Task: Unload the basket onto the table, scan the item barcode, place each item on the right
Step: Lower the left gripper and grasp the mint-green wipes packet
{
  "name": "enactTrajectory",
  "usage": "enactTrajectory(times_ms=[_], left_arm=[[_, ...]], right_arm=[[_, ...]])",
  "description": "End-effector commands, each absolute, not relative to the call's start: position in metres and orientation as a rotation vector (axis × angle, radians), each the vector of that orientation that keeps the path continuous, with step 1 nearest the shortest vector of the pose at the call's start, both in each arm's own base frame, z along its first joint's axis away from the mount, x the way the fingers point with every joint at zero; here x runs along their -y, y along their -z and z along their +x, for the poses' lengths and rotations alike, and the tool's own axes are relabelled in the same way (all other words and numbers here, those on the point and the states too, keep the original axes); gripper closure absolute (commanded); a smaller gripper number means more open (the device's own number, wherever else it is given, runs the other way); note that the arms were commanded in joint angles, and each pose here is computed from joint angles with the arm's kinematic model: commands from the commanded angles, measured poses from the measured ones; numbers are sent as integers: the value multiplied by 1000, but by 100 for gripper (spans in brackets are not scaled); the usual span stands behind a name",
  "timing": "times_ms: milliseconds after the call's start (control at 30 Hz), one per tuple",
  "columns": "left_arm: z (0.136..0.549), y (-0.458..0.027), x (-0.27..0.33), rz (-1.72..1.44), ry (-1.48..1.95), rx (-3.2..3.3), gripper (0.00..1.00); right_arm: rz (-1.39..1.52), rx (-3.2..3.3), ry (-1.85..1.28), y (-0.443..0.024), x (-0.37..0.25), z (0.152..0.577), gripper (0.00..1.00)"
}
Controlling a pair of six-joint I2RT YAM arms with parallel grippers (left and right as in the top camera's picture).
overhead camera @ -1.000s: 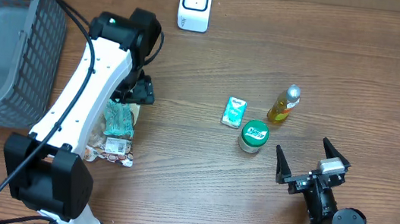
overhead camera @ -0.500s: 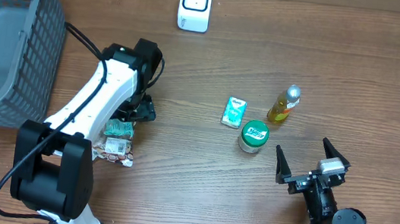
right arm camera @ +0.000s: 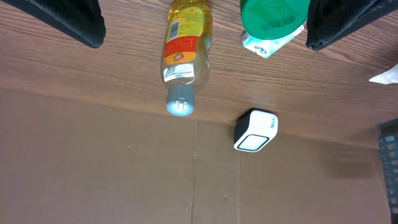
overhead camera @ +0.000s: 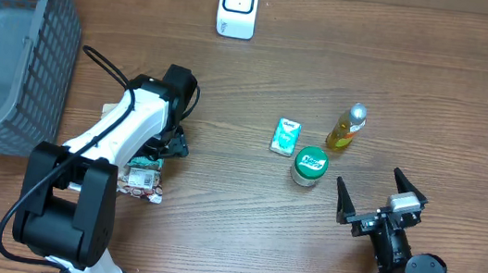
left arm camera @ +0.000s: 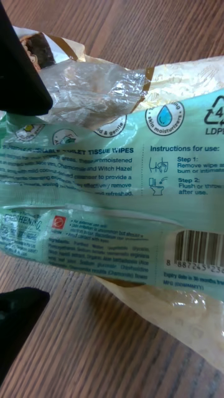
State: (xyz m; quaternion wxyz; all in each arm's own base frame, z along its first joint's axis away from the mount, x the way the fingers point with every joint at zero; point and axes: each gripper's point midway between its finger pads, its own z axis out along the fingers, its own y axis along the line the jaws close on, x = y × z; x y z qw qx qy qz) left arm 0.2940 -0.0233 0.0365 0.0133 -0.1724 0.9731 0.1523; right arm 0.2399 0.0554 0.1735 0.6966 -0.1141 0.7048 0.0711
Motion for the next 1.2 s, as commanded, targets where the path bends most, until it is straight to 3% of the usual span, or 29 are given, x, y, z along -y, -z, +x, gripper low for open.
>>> enactTrajectory(times_ms=[0, 167, 267, 333, 533, 800, 1167], left_arm=[[293, -36, 17, -567, -504, -2999, 14], [291, -24, 17, -569, -497, -2991, 19], [289, -20, 16, -569, -497, -2991, 41], [289, -20, 16, -562, -498, -2993, 46], [296, -31, 18, -563, -491, -2986, 48], [330, -83, 32, -551, -415, -2928, 53], [342, -90, 113, -299, -148, -2924, 52]], right_arm=[[-245, -1570, -153, -171, -54, 240, 0], [-245, -1570, -153, -171, -54, 240, 0], [-245, -1570, -153, -171, -54, 240, 0], [-245, -1570, -153, -171, -54, 240, 0], [-245, -1570, -153, -171, -54, 240, 0], [-245, -1570, -153, -171, -54, 240, 0], [-245, -1570, -153, -171, -54, 240, 0]])
